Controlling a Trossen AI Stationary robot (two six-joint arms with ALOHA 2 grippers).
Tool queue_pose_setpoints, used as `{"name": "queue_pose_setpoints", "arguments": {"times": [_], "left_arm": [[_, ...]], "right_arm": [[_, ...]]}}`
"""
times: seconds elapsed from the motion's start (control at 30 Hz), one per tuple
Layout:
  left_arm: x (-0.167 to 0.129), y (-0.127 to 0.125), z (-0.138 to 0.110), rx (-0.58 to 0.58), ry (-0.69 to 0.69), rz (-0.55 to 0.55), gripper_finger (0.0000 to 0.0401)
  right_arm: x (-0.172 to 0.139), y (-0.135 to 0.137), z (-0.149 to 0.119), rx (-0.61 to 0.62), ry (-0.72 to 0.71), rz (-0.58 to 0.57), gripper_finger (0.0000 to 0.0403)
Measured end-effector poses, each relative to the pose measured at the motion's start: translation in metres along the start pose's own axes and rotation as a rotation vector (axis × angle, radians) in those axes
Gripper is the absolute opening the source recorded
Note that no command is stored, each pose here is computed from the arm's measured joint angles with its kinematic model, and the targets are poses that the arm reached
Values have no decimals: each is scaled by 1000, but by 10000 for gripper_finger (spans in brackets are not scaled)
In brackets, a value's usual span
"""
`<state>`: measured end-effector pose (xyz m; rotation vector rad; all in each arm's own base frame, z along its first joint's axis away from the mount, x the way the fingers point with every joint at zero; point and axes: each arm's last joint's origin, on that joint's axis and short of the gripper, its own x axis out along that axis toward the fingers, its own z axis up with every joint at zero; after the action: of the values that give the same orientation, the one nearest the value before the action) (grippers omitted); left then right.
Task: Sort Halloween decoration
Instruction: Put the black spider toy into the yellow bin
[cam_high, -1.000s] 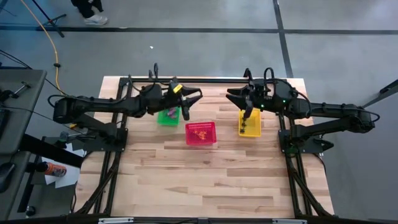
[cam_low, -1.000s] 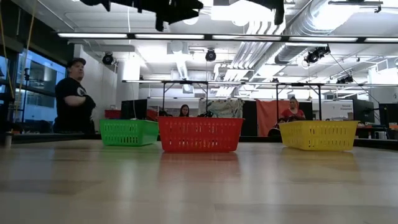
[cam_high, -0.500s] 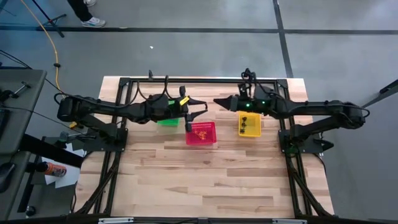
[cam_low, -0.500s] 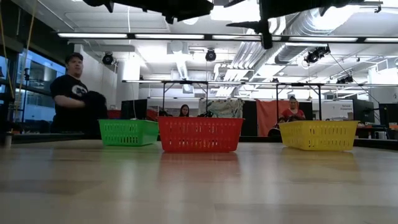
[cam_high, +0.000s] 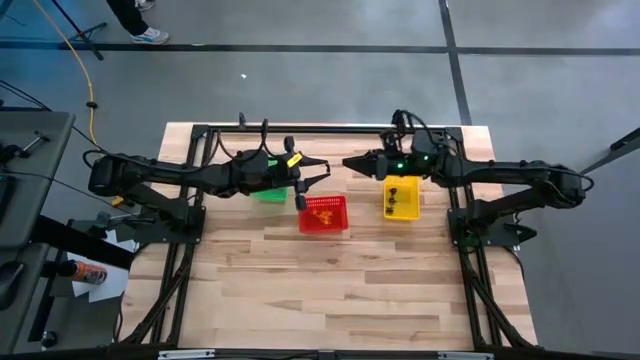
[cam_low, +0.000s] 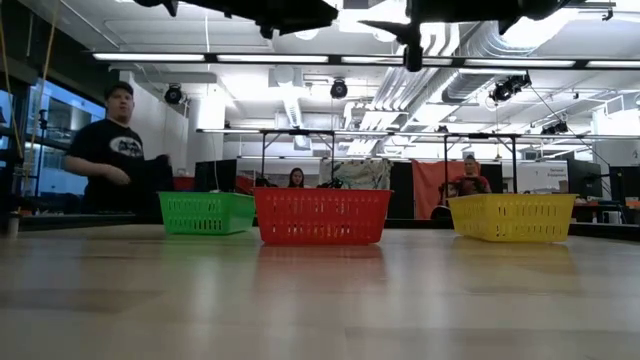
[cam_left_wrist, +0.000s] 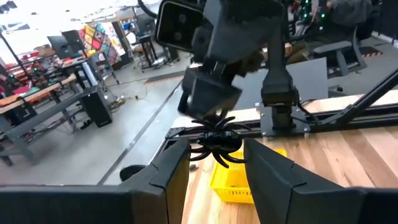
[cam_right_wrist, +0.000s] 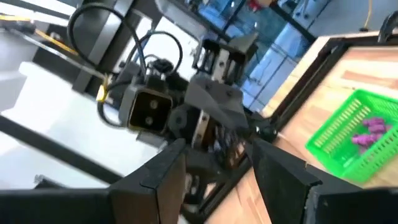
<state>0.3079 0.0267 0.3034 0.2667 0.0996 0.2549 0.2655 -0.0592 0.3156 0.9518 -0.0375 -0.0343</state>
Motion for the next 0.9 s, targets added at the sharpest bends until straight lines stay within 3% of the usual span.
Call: {"name": "queue_pose_setpoints", "arguments": {"times": [0.17,0.37,0.47,0.63,0.9], "left_arm": [[-13,8,1,-38,81,36,133],[-12,17,-5,-179,124,79,133],[0,14,-14,-185,128,81,133],[39,-11,-35,-150,161,11,133],[136,-66,-69,-59,195,-71,133]], "right_arm": [[-31,4,18,-37,17,-46,177],[-77,22,33,-200,-131,-135,177],[-97,33,36,-271,-206,-159,177],[-118,44,36,-306,-260,-162,177],[-119,42,34,-301,-249,-186,177]]}}
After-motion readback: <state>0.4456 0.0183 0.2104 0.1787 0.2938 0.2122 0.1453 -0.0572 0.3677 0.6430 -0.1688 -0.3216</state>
